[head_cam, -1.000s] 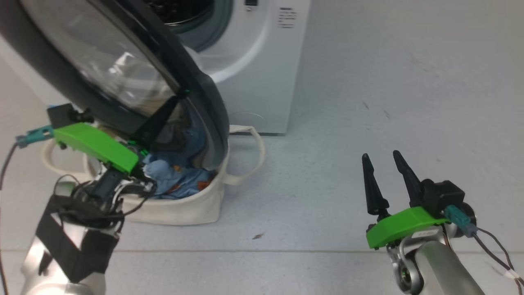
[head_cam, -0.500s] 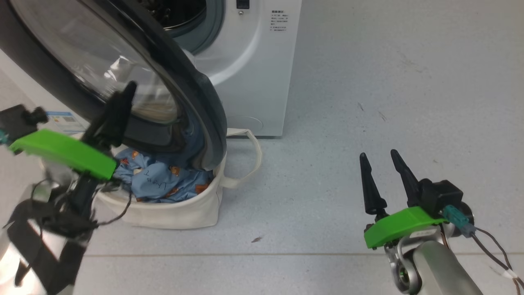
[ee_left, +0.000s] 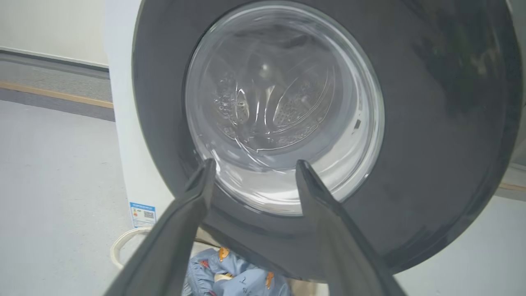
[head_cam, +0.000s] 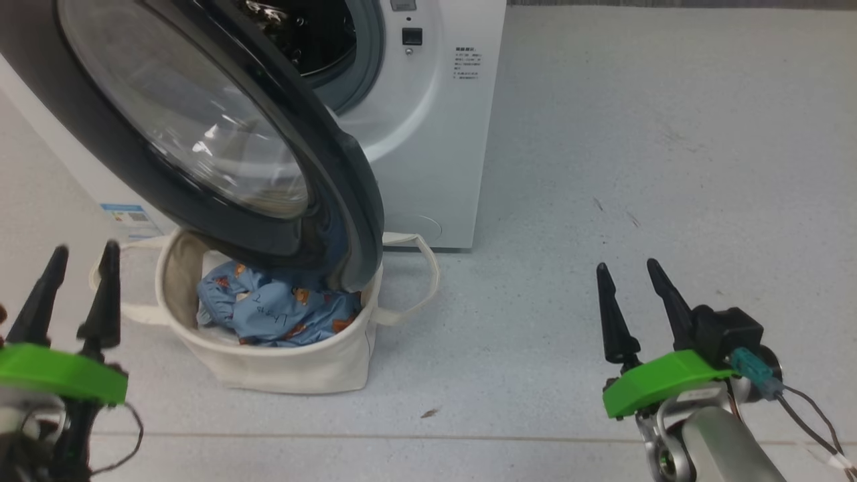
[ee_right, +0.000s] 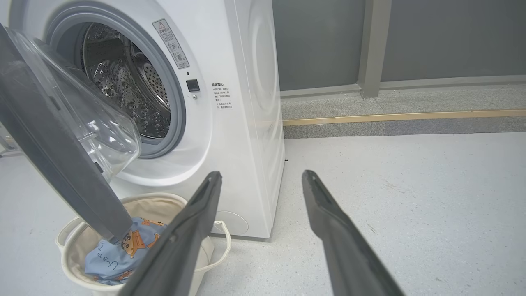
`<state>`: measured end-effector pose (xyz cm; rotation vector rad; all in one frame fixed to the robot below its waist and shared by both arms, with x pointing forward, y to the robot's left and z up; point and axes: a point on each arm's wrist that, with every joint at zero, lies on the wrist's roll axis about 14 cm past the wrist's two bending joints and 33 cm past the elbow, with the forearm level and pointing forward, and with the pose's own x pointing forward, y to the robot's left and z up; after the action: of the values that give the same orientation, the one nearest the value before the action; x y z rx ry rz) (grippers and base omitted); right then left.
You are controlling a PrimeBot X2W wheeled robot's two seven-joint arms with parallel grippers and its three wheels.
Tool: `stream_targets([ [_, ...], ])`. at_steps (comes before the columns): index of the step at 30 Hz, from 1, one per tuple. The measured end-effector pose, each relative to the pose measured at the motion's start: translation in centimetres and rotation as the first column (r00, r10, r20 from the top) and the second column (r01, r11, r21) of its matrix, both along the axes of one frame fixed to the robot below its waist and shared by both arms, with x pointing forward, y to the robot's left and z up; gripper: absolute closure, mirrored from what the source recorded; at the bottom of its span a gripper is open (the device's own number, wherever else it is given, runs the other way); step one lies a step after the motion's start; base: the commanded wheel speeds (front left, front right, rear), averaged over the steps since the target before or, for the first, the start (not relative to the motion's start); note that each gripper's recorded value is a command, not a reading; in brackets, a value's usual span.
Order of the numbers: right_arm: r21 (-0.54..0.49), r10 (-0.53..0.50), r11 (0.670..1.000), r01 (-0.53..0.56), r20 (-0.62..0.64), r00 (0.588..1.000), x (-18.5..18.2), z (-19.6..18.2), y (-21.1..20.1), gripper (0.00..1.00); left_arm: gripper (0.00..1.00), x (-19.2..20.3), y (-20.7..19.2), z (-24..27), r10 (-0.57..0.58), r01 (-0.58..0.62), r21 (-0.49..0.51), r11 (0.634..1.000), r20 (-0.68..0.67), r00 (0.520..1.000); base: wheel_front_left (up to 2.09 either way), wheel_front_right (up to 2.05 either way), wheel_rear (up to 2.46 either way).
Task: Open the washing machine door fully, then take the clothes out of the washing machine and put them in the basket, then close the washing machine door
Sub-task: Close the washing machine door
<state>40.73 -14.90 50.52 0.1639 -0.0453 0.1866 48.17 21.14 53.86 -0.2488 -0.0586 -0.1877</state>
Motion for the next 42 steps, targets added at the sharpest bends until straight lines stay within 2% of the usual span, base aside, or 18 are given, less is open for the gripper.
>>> stream_targets([
  [3,0.003,-0.005,1.0,0.005,-0.002,1.0,-0.2,0.0,-0.1,0.0,0.0,-1.0,1.5,-0.8,0.036,-0.035,0.077,0.996,-0.01,0.999,0.0,0.0,0.0],
  [13,-0.003,-0.016,1.0,0.016,0.022,1.0,-0.4,0.8,-0.5,0.0,0.0,-3.3,5.8,-2.6,0.162,-0.155,0.14,0.978,-0.043,0.986,0.0,0.0,0.0],
  [22,-0.012,-0.048,0.999,0.048,0.02,0.999,-0.7,0.7,-1.6,0.0,0.0,-3.6,4.5,-3.2,0.146,-0.139,0.134,0.981,-0.045,0.988,0.0,0.0,0.0],
  [42,-0.018,-0.03,0.999,0.03,0.01,1.0,-0.8,0.3,-0.9,0.0,0.0,-3.8,3.3,-3.7,0.116,-0.108,0.119,0.987,-0.062,0.991,0.0,0.0,0.0],
])
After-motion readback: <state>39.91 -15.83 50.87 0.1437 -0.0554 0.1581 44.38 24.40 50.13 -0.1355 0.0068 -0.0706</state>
